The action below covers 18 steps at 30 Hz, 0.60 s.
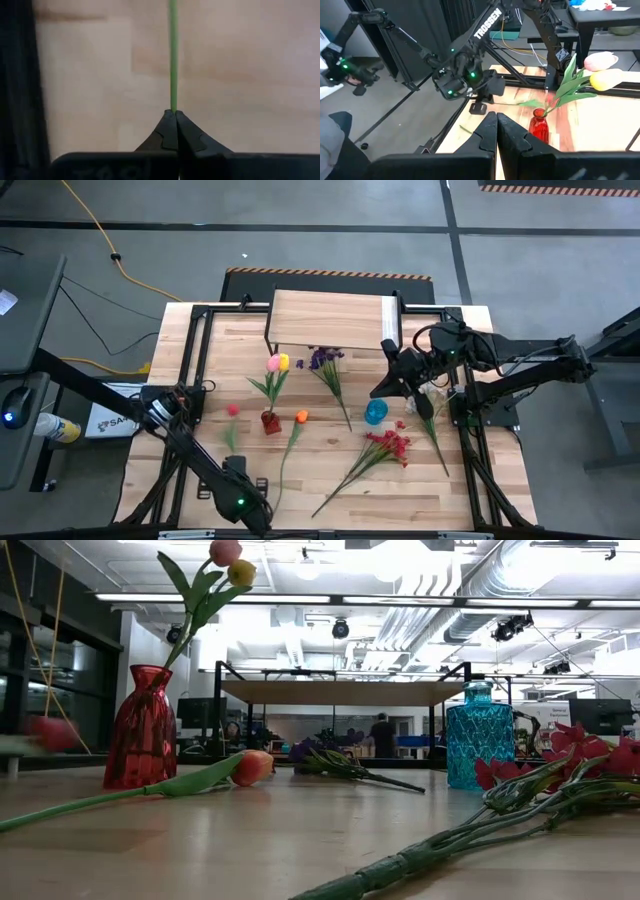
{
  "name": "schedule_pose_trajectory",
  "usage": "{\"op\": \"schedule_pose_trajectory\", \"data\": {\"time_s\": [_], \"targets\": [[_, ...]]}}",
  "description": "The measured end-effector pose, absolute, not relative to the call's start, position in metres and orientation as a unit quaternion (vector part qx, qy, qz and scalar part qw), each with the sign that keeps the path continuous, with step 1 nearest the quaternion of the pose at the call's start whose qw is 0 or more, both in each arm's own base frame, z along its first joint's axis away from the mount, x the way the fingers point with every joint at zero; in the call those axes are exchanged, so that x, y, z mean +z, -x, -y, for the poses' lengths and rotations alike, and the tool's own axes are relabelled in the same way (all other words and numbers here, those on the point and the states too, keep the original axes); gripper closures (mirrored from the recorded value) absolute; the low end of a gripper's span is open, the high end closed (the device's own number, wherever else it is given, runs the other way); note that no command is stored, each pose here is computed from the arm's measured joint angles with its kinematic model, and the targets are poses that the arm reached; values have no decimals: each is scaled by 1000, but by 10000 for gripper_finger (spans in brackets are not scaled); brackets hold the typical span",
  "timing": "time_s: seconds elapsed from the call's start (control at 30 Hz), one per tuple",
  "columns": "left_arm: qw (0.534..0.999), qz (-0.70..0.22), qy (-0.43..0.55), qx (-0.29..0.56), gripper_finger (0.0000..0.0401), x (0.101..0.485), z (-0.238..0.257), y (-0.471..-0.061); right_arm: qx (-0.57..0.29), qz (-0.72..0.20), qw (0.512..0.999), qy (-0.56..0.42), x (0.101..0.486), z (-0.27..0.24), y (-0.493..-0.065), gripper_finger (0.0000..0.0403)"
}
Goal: Pick and place flowers into a vace then onto a shelf
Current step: Put the red flower into the red vase
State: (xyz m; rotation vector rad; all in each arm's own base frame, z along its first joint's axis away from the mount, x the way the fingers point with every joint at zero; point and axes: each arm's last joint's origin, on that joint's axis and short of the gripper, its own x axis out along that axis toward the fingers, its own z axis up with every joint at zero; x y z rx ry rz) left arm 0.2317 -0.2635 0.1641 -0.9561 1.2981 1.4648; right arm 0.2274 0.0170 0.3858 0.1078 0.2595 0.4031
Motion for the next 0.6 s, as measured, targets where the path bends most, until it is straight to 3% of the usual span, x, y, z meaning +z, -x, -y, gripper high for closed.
{"op": "schedule_pose_trajectory", "data": {"time_s": [0.33, 0.6], "targets": [[471, -507, 337, 638, 381, 204, 260, -231, 180, -128, 974, -52, 386, -16, -228, 402], [495, -493, 356, 620, 381, 219, 258, -231, 180, -128, 974, -51, 386, -16, -228, 402]]}}
